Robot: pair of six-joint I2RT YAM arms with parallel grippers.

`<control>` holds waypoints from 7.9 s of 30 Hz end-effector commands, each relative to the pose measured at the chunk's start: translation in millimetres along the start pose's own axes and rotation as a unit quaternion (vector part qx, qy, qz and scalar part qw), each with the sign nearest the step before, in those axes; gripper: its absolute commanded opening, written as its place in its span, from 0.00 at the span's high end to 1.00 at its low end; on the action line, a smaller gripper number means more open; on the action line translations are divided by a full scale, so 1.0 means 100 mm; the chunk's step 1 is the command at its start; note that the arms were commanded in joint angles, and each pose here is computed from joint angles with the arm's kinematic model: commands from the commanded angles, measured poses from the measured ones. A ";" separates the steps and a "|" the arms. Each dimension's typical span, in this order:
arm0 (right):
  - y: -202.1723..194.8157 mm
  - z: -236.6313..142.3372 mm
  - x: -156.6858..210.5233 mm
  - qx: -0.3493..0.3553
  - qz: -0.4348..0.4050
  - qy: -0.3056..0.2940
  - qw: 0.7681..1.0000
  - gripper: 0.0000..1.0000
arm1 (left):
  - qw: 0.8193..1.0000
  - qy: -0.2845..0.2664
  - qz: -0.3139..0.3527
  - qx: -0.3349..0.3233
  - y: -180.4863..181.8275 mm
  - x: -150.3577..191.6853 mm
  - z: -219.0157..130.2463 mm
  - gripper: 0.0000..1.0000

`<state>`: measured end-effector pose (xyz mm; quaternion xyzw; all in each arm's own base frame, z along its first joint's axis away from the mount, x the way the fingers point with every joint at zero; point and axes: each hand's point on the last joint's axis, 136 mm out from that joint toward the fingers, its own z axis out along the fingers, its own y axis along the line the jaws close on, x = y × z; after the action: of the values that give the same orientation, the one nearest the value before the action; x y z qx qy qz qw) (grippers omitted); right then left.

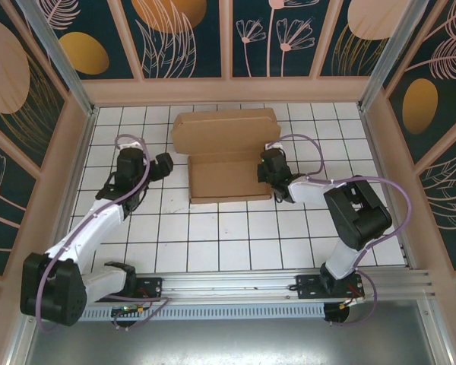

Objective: Fold the paper box

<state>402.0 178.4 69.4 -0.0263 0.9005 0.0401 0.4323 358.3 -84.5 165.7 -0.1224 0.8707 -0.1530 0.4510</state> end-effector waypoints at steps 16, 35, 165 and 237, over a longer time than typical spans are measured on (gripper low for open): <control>0.06 -0.01 0.00 0.040 0.029 -0.012 0.999 0.93 | 0.988 0.121 0.092 0.017 -0.34 0.75 0.77 0.44; 0.09 -0.07 0.01 0.033 0.035 -0.014 0.999 0.87 | 0.986 0.119 0.110 -0.034 -0.30 0.83 1.04 0.61; -0.02 -0.68 -1.26 -0.370 -0.322 0.146 0.859 1.00 | 0.845 0.275 0.453 0.068 -0.48 -0.78 0.84 0.48; -0.05 -0.88 -1.40 -0.347 -0.310 0.080 0.882 0.72 | 0.775 0.227 0.485 0.336 -0.75 -0.57 0.64 1.00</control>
<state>419.3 165.6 206.8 -0.4593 0.8188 0.2154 0.2686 456.9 -145.0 194.6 0.4963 0.7966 -0.2265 0.2603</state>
